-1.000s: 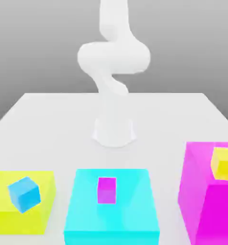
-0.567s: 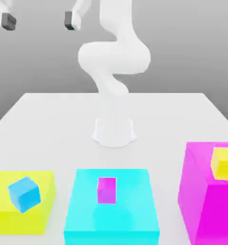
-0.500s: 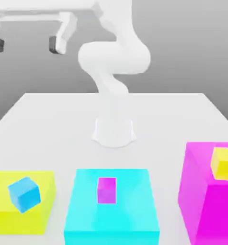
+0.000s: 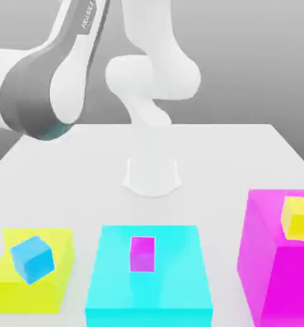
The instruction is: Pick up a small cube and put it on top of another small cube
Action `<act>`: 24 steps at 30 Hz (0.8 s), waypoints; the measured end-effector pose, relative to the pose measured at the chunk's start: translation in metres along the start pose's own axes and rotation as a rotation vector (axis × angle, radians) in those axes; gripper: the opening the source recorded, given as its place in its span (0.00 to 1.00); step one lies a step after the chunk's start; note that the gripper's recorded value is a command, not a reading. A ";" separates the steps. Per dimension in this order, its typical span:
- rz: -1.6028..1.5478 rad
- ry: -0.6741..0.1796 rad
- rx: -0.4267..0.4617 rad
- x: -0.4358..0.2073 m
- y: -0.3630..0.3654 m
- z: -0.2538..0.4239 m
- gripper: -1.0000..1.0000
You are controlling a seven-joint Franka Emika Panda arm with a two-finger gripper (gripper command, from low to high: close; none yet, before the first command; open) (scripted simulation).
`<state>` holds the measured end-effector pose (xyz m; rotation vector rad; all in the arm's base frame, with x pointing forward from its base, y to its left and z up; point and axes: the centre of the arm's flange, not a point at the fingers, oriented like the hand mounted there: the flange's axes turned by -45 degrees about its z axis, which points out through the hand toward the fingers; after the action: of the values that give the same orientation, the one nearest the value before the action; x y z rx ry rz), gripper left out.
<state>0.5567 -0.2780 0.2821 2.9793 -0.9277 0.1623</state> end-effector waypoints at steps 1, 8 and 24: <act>0.018 -0.021 -0.004 0.001 0.009 0.018 0.50; 0.088 -0.102 -0.019 -0.007 0.045 0.141 0.50; 0.021 -0.104 -0.016 -0.036 -0.005 0.053 0.00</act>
<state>0.5349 -0.2560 0.2257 2.9887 -0.9658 0.0003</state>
